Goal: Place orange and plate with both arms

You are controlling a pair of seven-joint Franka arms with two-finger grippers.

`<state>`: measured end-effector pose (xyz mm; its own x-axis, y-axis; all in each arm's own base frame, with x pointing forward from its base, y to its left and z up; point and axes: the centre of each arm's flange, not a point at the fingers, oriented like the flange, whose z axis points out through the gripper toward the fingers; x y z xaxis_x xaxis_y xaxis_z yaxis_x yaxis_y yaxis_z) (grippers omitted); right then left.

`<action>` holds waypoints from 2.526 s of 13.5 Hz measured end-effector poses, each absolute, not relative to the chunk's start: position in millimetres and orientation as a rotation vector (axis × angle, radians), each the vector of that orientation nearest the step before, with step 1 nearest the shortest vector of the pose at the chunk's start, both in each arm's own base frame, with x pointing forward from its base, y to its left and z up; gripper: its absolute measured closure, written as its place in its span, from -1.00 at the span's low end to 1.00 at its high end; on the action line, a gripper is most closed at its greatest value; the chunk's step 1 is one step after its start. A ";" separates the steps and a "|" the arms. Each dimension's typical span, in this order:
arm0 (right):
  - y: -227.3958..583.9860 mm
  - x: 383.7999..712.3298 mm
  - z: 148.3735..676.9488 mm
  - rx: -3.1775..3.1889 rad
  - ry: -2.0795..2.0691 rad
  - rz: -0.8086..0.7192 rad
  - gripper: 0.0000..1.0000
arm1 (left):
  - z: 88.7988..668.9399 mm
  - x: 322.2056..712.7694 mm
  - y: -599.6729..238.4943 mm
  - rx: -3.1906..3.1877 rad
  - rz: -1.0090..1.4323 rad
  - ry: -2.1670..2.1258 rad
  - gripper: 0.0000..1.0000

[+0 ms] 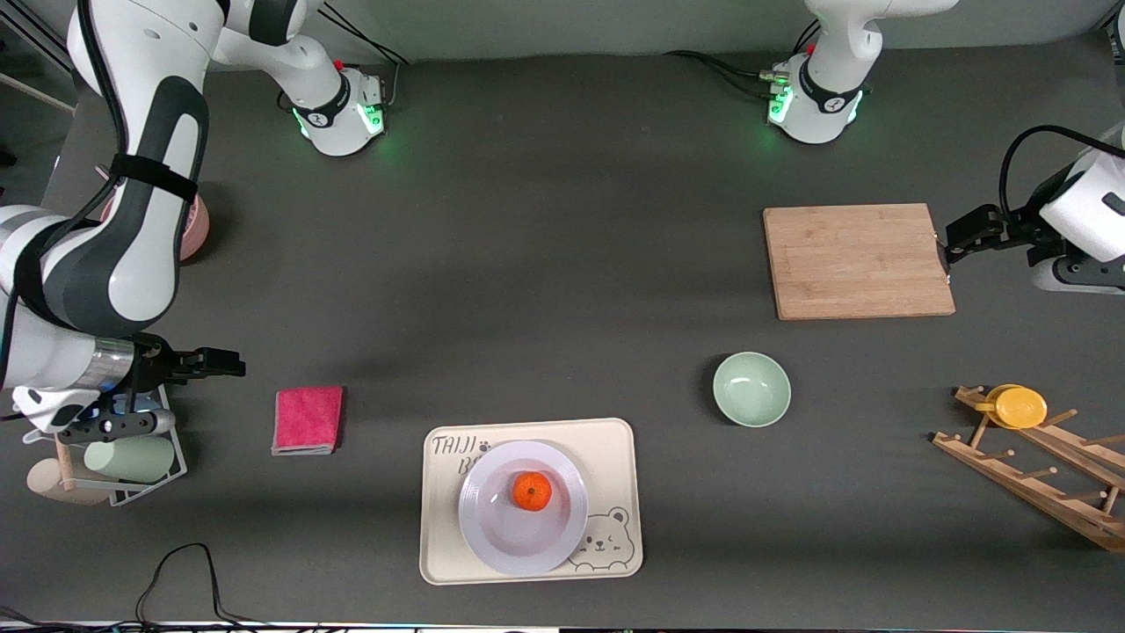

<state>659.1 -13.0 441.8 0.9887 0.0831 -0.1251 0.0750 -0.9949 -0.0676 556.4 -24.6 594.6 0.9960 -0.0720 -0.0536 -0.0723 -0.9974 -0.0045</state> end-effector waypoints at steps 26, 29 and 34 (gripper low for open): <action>-54.5 633.1 525.3 -3.079 0.016 0.135 -1.00 | 594.5 556.4 -26.1 -3.132 0.084 0.117 -1.00; -52.0 634.0 523.9 -3.066 0.000 0.153 -1.00 | 594.5 556.4 -26.2 -3.132 0.084 0.117 -1.00; -36.5 640.5 515.2 -3.085 -0.098 0.241 -1.00 | 594.5 556.3 -26.2 -3.132 0.084 0.117 -1.00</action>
